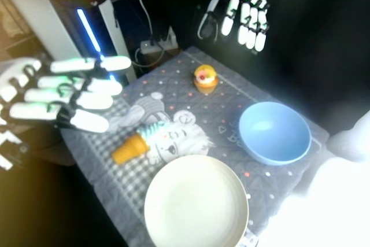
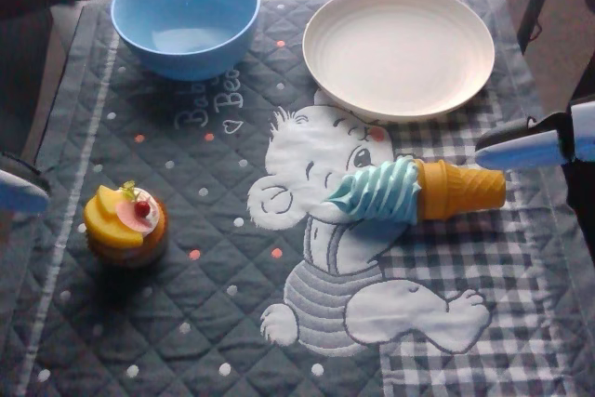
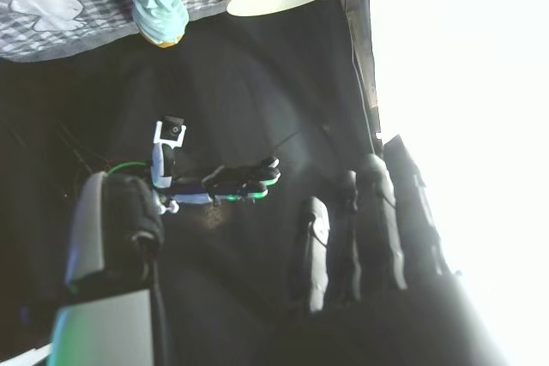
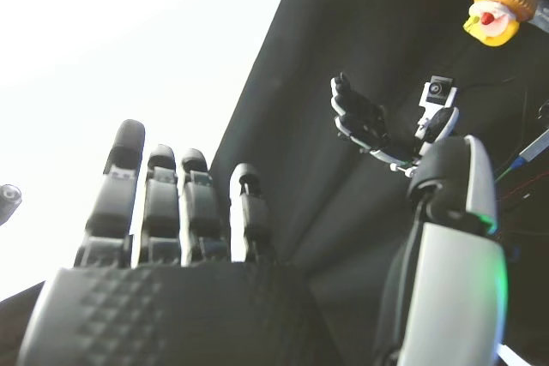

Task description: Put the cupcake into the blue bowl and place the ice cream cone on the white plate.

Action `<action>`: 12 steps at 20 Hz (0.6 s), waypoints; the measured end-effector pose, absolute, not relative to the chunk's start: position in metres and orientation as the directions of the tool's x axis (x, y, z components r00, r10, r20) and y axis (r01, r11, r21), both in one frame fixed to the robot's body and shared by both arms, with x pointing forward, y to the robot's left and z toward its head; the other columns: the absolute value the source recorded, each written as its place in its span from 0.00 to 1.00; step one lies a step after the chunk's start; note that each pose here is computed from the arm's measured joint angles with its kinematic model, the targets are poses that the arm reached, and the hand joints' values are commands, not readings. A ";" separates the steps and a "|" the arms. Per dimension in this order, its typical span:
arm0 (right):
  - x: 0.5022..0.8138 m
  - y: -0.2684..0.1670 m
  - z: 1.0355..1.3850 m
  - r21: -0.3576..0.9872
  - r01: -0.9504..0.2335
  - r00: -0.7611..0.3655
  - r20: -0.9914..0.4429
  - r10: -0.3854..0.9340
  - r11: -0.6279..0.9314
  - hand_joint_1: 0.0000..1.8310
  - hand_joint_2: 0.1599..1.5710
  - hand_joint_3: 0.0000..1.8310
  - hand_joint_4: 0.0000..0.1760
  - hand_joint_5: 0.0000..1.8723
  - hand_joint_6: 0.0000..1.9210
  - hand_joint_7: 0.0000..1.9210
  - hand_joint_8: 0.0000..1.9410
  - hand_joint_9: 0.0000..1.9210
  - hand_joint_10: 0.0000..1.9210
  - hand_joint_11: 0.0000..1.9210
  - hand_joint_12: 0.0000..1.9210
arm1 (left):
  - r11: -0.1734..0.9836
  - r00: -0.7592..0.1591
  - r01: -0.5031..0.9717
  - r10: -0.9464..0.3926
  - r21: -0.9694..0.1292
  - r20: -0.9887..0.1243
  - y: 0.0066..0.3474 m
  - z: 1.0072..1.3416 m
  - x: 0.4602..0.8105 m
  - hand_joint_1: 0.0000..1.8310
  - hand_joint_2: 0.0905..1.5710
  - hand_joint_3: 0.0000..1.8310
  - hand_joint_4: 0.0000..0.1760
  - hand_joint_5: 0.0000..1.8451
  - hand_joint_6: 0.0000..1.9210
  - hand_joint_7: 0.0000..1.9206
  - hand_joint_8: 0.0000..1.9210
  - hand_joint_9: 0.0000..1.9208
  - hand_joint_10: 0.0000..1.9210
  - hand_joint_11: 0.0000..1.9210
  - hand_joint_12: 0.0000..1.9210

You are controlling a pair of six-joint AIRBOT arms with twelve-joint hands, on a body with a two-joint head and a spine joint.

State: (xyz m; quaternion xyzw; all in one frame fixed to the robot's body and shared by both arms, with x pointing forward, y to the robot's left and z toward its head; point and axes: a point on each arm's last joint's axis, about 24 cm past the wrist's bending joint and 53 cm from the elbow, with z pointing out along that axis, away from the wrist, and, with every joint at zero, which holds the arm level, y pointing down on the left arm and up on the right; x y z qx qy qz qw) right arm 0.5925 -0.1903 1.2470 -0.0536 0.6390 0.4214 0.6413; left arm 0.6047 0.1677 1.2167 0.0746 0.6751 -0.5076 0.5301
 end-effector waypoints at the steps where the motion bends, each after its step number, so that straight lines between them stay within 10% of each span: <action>1: 0.593 -0.189 1.244 0.473 -0.604 -0.182 -0.865 0.467 0.641 0.36 0.37 0.00 0.50 0.04 0.00 0.08 0.00 0.12 0.00 0.13 0.04 | 0.475 -0.436 0.638 -0.426 -0.606 -0.793 0.166 1.214 0.603 0.30 0.49 0.00 0.00 0.09 0.00 0.13 0.00 0.15 0.01 0.00 0.42; 3: 0.593 -0.186 1.237 0.475 -0.602 -0.200 -0.868 0.455 0.641 0.37 0.37 0.00 0.48 0.06 0.01 0.10 0.01 0.11 0.00 0.13 0.03 | 0.480 -0.450 0.634 -0.409 -0.606 -0.794 0.165 1.209 0.602 0.30 0.50 0.00 0.00 0.11 0.00 0.16 0.01 0.19 0.01 0.03 0.46; 8: 0.602 -0.180 1.207 0.506 -0.566 -0.293 -0.862 0.414 0.651 0.38 0.39 0.00 0.04 0.10 0.01 0.13 0.01 0.14 0.01 0.16 0.03 | 0.504 -0.552 0.589 -0.321 -0.632 -0.770 0.155 1.177 0.602 0.41 0.46 0.00 0.00 0.14 0.01 0.19 0.00 0.21 0.01 0.04 0.44; 12: 0.609 -0.163 1.174 0.558 -0.544 -0.431 -0.826 0.362 0.626 0.39 0.41 0.00 0.00 0.11 0.00 0.17 0.01 0.17 0.01 0.17 0.04 | 0.545 -0.612 0.553 -0.248 -0.630 -0.751 0.154 1.151 0.602 0.40 0.49 0.00 0.00 0.15 0.00 0.22 0.00 0.25 0.01 0.07 0.54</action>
